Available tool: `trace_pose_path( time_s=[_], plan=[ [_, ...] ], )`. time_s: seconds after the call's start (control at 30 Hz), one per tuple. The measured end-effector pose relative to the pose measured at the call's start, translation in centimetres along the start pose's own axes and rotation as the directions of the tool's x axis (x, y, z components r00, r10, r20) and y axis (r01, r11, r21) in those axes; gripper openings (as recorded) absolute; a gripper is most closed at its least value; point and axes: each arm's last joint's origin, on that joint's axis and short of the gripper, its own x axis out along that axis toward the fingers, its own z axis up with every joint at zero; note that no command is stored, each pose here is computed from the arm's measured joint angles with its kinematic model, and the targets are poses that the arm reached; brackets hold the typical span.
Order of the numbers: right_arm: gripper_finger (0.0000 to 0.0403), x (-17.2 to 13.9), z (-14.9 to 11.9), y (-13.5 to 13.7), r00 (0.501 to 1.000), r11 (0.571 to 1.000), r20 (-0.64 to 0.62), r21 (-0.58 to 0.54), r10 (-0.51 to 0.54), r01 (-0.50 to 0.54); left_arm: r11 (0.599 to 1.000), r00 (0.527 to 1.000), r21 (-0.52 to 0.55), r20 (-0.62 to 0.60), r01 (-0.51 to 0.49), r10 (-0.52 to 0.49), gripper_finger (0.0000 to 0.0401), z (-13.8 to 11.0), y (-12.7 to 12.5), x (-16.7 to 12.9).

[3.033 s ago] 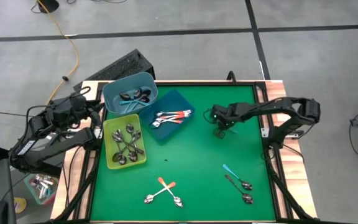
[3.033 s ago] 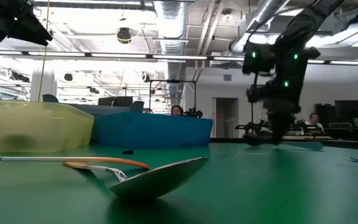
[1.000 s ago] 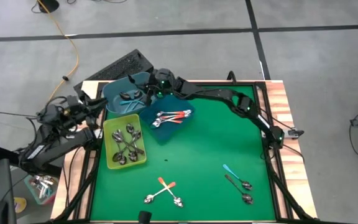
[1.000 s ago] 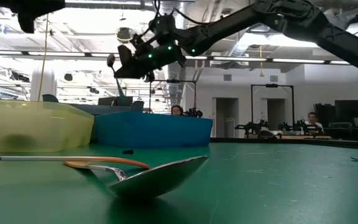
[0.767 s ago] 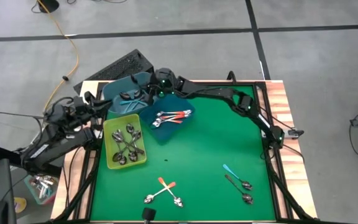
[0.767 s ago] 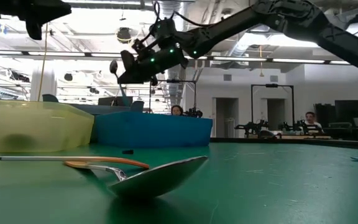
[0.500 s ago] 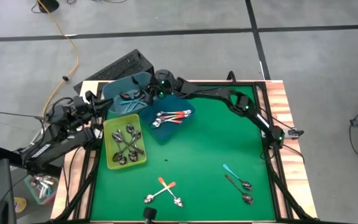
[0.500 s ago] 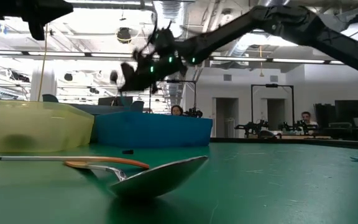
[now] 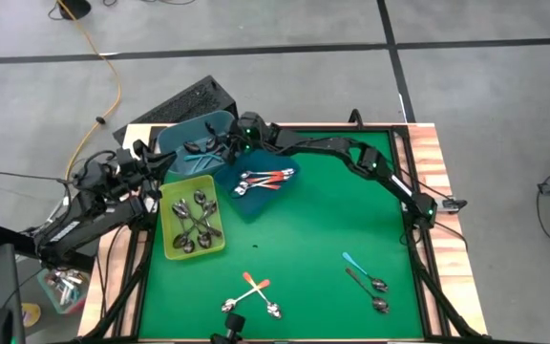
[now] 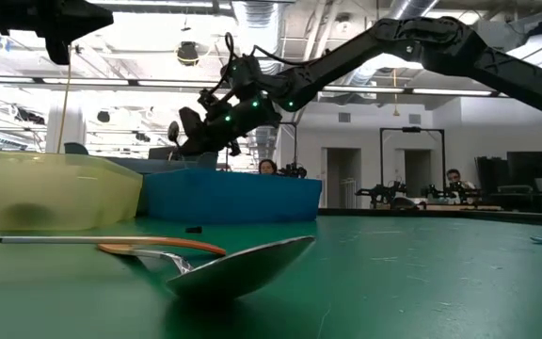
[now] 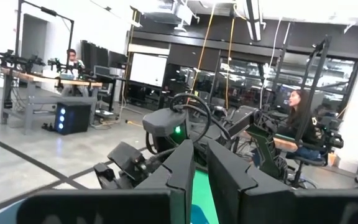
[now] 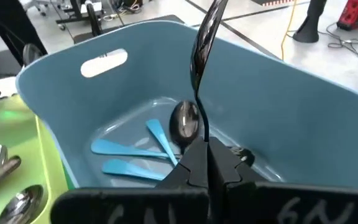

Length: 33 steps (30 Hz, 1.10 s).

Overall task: Sort silverware by color (type)
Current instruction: Put the blue spoon into the light blue bin

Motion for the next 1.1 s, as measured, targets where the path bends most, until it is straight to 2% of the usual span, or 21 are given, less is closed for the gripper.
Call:
trace_pose_path(
  time_s=[0.1, 0.33, 0.7, 0.83, 1.1],
  plan=[
    [0.0005, -0.04, -0.09, -0.36, 1.000, 1.000, -0.012, 0.024, -0.006, 0.007, 1.000, 1.000, 0.002, 0.001, 0.000, 0.000, 0.0029, 0.01, 0.00, 0.00],
    [0.0006, -0.05, -0.15, -0.35, 1.000, 1.000, -0.019, 0.009, -0.006, 0.007, 0.998, 1.000, 0.059, 0.019, 0.003, -0.004, 0.0029, 0.11, -0.02, 0.03],
    [0.0011, -0.05, -0.14, -0.34, 1.000, 1.000, -0.018, 0.009, -0.006, 0.007, 0.996, 0.999, 0.088, 0.051, 0.010, -0.014, 0.0029, -0.23, 0.07, 0.32],
    [0.0038, -0.05, -0.16, -0.34, 1.000, 1.000, -0.020, 0.008, -0.006, 0.006, 0.996, 0.998, 0.088, 0.053, 0.024, -0.028, 0.0029, -0.20, 0.02, 0.31],
    [0.0127, -0.05, -0.17, -0.34, 1.000, 1.000, -0.021, 0.005, -0.006, 0.006, 0.996, 0.998, 0.080, 0.047, 0.036, -0.040, 0.0029, -0.33, 0.02, 0.36]
  ],
)
